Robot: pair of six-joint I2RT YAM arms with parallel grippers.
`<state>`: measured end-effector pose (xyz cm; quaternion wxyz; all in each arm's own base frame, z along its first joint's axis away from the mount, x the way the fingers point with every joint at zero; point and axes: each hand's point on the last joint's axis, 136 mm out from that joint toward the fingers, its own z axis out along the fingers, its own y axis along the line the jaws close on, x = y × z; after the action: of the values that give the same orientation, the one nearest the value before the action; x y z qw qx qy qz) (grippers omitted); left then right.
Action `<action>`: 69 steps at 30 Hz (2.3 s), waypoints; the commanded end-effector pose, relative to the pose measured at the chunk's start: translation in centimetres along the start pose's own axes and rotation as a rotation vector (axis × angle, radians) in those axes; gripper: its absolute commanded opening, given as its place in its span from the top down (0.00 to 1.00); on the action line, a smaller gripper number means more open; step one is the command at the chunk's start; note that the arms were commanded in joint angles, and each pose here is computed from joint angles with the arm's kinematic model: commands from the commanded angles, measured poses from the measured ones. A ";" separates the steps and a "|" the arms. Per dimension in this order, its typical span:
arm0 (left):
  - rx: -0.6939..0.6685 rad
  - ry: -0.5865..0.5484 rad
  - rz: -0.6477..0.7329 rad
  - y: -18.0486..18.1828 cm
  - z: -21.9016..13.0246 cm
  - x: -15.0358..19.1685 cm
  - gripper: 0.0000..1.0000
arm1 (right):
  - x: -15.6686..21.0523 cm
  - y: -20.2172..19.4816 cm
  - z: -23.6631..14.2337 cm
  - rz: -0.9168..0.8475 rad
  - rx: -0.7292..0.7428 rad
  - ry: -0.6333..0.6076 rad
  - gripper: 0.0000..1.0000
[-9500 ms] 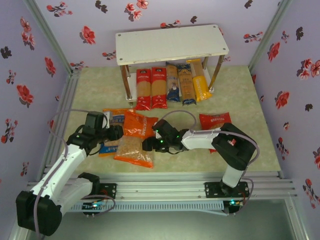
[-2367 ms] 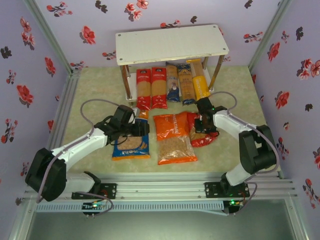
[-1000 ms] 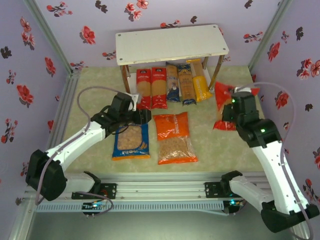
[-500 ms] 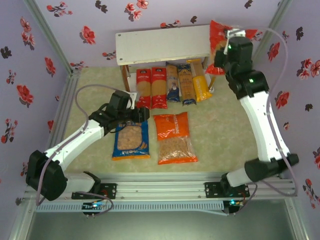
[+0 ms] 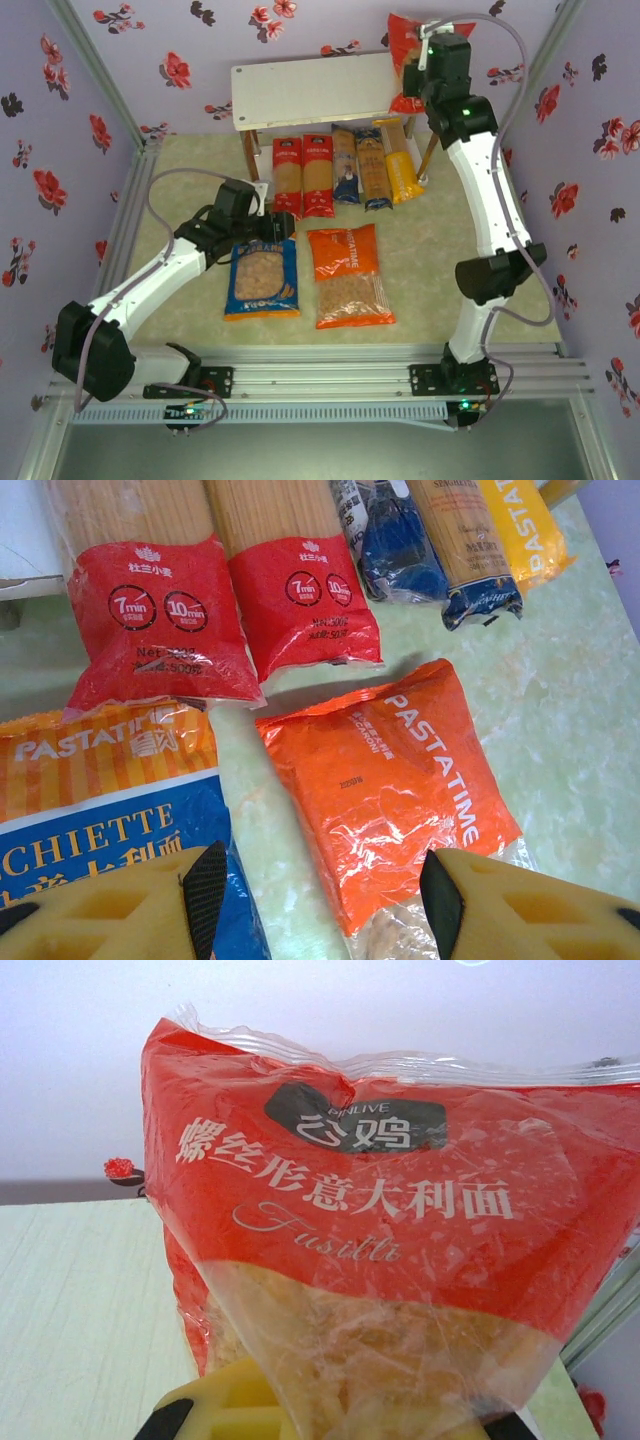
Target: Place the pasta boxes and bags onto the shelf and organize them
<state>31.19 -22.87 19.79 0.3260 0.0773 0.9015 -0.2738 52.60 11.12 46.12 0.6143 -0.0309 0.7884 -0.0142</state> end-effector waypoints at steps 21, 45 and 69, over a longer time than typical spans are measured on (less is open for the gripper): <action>-0.011 -0.003 -0.003 0.5 -0.6 -0.4 0.42 | 4.0 0.2 5.4 0.051 -0.008 0.088 0.50; -0.005 -0.008 -0.009 0.7 -1.0 0.1 0.30 | 4.9 1.7 3.6 0.288 -0.197 0.134 0.01; -0.095 0.079 -0.065 3.9 -1.7 5.2 0.26 | -0.2 0.4 -9.9 0.284 -0.265 -0.128 0.01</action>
<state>28.97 -19.99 17.63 0.3107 0.0575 0.9140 -0.2545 44.17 10.44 51.63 0.6821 0.0239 0.7086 0.1789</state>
